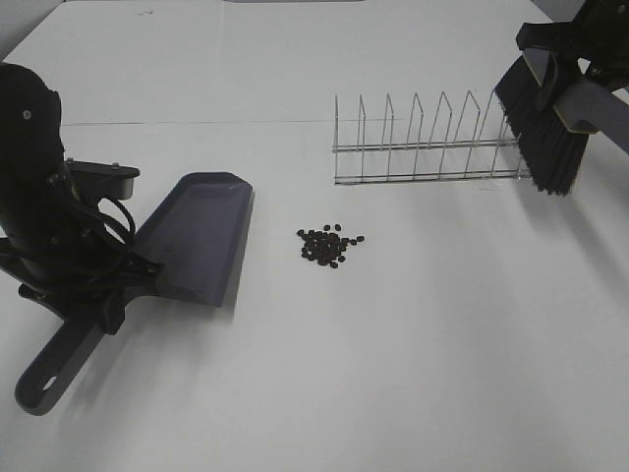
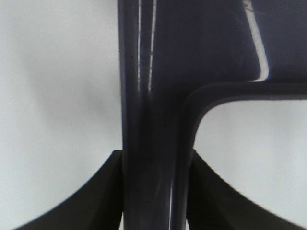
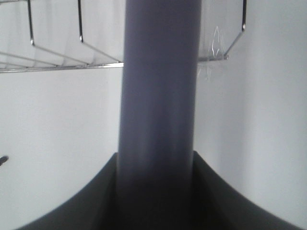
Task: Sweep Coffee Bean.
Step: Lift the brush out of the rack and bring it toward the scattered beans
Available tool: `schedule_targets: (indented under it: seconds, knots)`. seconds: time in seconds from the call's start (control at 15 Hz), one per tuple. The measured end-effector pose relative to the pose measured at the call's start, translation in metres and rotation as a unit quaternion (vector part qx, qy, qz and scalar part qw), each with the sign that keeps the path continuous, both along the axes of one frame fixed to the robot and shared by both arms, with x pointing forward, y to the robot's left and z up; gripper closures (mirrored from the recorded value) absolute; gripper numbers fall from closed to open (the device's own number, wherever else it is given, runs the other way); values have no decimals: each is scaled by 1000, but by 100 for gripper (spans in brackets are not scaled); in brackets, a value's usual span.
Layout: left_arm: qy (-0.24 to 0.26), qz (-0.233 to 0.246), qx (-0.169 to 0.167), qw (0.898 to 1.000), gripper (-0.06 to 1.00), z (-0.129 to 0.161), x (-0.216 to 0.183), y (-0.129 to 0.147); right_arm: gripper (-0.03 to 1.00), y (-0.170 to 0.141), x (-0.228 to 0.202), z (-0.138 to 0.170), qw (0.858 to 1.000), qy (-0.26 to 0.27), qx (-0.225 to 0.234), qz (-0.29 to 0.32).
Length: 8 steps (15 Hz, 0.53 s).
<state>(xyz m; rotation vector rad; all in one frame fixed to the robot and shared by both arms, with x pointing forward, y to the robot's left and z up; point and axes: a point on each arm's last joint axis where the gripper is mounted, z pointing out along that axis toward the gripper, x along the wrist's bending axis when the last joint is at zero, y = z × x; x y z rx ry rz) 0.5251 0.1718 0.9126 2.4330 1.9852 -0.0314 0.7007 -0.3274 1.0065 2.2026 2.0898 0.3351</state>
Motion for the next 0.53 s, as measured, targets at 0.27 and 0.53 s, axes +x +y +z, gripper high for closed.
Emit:
schedule_targets:
  seconds: [0.27, 0.53]
  knots:
    - [-18, 19, -8, 1000, 62, 0, 3, -3, 65, 31, -38, 27, 999, 7, -41, 21]
    - [-13, 7, -6, 1000, 62, -5, 0, -11, 65, 101, -51, 32, 990, -3, -103, 98]
